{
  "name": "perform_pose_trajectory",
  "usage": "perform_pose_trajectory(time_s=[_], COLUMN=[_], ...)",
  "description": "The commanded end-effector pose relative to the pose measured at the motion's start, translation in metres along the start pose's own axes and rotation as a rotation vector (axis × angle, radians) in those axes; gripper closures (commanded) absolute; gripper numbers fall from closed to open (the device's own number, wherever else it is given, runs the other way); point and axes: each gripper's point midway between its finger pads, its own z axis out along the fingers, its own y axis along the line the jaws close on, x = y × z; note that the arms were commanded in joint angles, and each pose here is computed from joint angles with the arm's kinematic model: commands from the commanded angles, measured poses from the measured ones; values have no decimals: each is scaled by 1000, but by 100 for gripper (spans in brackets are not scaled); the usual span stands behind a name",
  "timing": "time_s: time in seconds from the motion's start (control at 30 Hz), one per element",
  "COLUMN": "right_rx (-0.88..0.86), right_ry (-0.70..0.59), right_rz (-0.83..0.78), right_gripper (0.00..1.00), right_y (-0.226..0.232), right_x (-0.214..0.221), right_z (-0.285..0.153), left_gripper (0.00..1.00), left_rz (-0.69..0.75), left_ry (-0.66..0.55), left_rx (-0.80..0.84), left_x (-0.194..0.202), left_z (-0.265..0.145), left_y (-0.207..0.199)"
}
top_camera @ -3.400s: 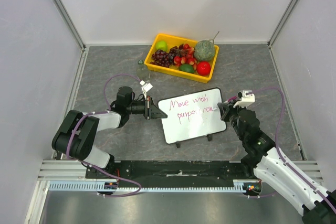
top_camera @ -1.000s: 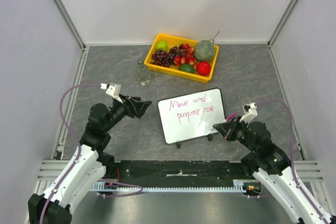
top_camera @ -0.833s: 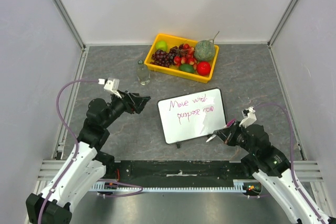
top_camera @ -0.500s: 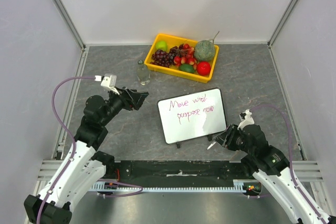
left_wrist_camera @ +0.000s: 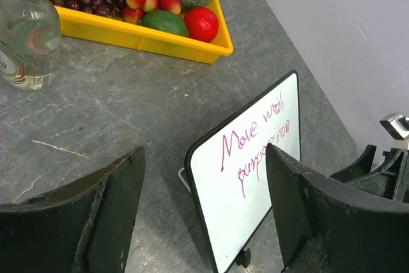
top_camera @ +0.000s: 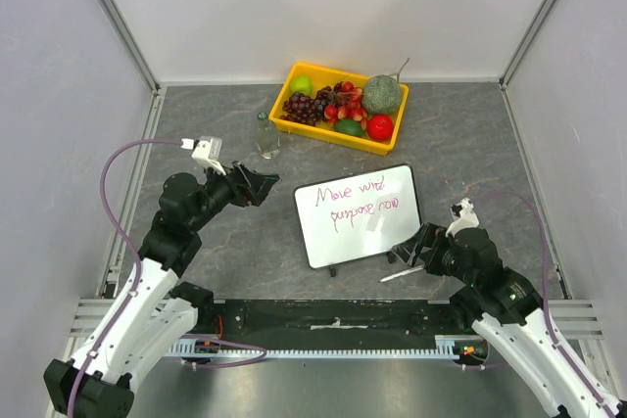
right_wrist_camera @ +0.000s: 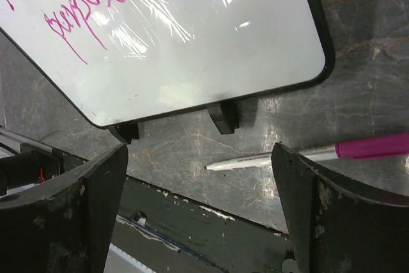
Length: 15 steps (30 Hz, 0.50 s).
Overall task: Write a sentence on the whiteboard
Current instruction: Place the whiteboard marker at the center of the board, then reset both arms
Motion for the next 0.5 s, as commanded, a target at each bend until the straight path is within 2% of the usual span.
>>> perform_pose_trajectory(time_s=[0.0,0.23,0.47], right_rx=[-75,-24,77], right_ry=[-124,-220,-383], right_rz=[-89,-206,-331], right_gripper=[2,2,2], right_y=[33,49,62], right_x=[-42,-86,-145], right_z=[-5,8,12], left_gripper=[19,18,17], left_rz=[32,38,-13], left_ry=[20,123,237], left_rx=[42,-18,-123], left_x=[-11,4,26], left_z=[0,3,9], left_y=[-13,-1,20])
